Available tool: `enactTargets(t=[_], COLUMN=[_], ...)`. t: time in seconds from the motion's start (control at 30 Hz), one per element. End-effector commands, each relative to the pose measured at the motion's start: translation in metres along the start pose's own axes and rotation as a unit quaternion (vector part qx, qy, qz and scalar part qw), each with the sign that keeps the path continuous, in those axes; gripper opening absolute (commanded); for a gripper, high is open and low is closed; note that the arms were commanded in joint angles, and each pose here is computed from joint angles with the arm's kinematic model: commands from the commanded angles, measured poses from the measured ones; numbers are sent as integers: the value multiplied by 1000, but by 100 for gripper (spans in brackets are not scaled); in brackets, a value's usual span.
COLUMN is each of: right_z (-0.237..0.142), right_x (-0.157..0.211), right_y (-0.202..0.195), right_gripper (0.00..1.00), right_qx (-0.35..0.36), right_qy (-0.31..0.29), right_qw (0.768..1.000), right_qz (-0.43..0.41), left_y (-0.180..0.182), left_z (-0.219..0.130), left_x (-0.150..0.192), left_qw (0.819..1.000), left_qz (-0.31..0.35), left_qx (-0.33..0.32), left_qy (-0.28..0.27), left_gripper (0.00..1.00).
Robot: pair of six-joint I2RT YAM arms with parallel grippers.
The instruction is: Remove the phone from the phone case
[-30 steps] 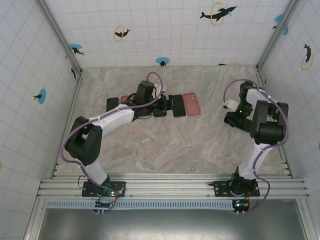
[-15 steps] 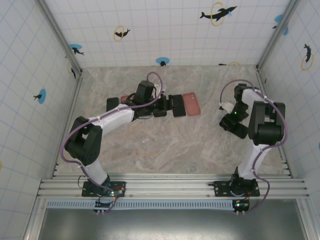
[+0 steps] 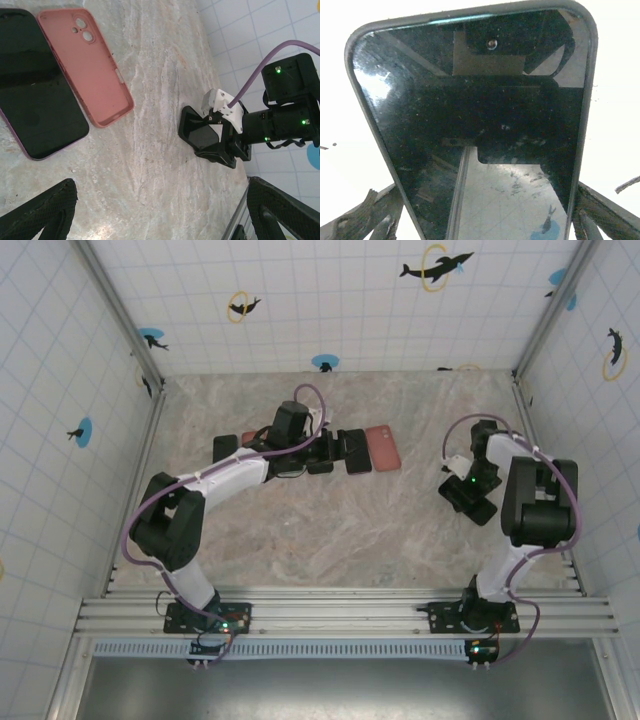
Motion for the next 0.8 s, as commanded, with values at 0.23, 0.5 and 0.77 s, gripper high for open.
enactTargets(t=[0.23, 0.5, 0.77], right_z=[33, 18, -5], right_x=[13, 4, -4], right_y=[19, 17, 24], right_gripper=[68, 57, 52], right_qx=[-38, -32, -61], right_qy=[16, -29, -97], right_qw=[999, 999, 993], right_qz=[15, 25, 41], left_y=[-4, -7, -12], left_z=[3, 8, 19], left_x=[-4, -7, -6], left_qw=[1000, 1000, 999], left_qz=[-7, -13, -21], left_qx=[16, 25, 41], left_qy=[2, -1, -14], left_gripper=[87, 85, 83])
Point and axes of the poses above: each hand's point on the last joint's axis, 136 mm out from that joint toward the fingers, its own z axis out along the fingers, its own y axis along the line the jaws close on, x = y × z, the point moved 10 cm from there along -z, back along the fingers, and after that the axes turned 3 degrees about -z, right-handed, at the moved point
